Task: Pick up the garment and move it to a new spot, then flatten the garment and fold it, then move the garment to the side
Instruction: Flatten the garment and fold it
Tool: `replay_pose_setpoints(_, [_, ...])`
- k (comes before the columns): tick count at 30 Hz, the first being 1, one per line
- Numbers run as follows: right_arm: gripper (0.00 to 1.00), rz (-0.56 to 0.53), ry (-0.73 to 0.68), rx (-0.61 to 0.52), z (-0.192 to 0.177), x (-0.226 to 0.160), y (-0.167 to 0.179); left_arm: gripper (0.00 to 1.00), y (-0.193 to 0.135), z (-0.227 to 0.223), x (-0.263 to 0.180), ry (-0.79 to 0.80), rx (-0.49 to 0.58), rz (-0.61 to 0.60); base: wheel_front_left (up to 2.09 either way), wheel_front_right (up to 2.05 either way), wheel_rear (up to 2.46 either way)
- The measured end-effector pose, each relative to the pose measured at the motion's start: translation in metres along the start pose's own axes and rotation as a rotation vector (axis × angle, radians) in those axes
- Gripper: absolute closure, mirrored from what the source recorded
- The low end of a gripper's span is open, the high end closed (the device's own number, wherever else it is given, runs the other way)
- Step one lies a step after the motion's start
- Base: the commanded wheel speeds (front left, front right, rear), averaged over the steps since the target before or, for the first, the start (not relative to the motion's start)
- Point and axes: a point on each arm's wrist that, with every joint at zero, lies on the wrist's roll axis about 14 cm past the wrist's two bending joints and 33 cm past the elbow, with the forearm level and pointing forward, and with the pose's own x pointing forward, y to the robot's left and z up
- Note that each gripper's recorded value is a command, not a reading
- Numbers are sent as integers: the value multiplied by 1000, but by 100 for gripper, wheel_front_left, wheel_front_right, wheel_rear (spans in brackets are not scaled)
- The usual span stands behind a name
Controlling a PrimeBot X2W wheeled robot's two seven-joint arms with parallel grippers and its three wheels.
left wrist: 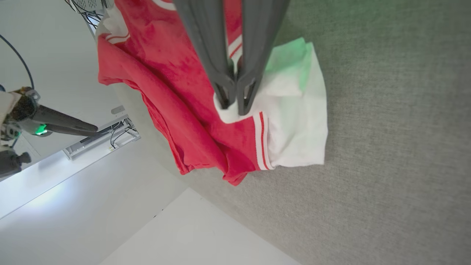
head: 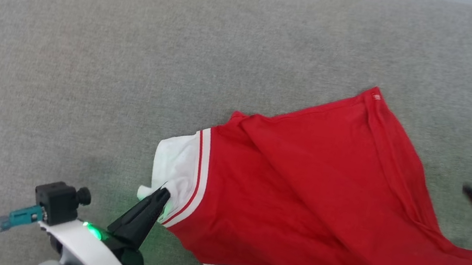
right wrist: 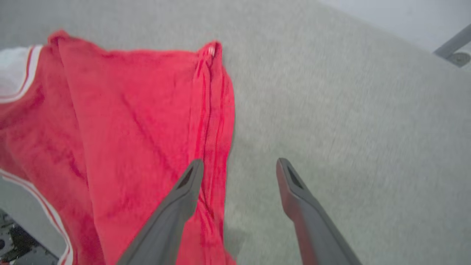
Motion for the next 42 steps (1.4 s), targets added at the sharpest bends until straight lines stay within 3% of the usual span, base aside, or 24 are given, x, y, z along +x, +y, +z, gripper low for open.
replay_pose_setpoints(4, [0, -1, -112, -17, 46, 28, -1, 100, -1, 1, 6, -6, -9, -5, 0, 0, 0])
replay_pose_setpoints(7, [0, 25, -118, -24, 62, 59, 5, 100, 1, -2, 10, 0, -21, 2, 0, 0, 0])
replay_pose_setpoints(9, [0, 52, -58, -37, 62, 93, 12, 100, 5, -1, 14, -3, -26, 11, 0, 0, 0])
replay_pose_setpoints(15, [0, 83, 86, -123, 50, 144, 23, 100, 14, -5, 18, -1, -45, 39, 0, 0, 0])
replay_pose_setpoints(23, [0, 124, 198, -190, 37, 180, 30, 100, 25, -7, 20, -8, -68, 79, 0, 0, 0])
replay_pose_setpoints(24, [14, 135, 213, -197, 35, 182, 32, 100, 27, -6, 20, -9, -66, 83, 0, 0, 0])
replay_pose_setpoints(25, [54, 145, 224, -200, 33, 183, 34, 100, 28, -6, 20, -11, -66, 86, 0, 0, 0])
replay_pose_setpoints(26, [84, 151, 233, -203, 33, 183, 35, 100, 28, -6, 20, -10, -67, 88, 0, 0, 0])
replay_pose_setpoints(27, [100, 157, 238, -205, 32, 182, 36, 100, 28, -6, 20, -10, -67, 90, 0, 0, 0])
replay_pose_setpoints(36, [100, 153, 133, -150, 47, 171, 35, 100, 25, 6, 23, -25, -28, 67, 0, 0, 0])
replay_pose_setpoints(42, [100, 14, -71, -45, 101, 152, -17, 100, 12, 51, 51, -87, 8, -21, 0, 0, 0])
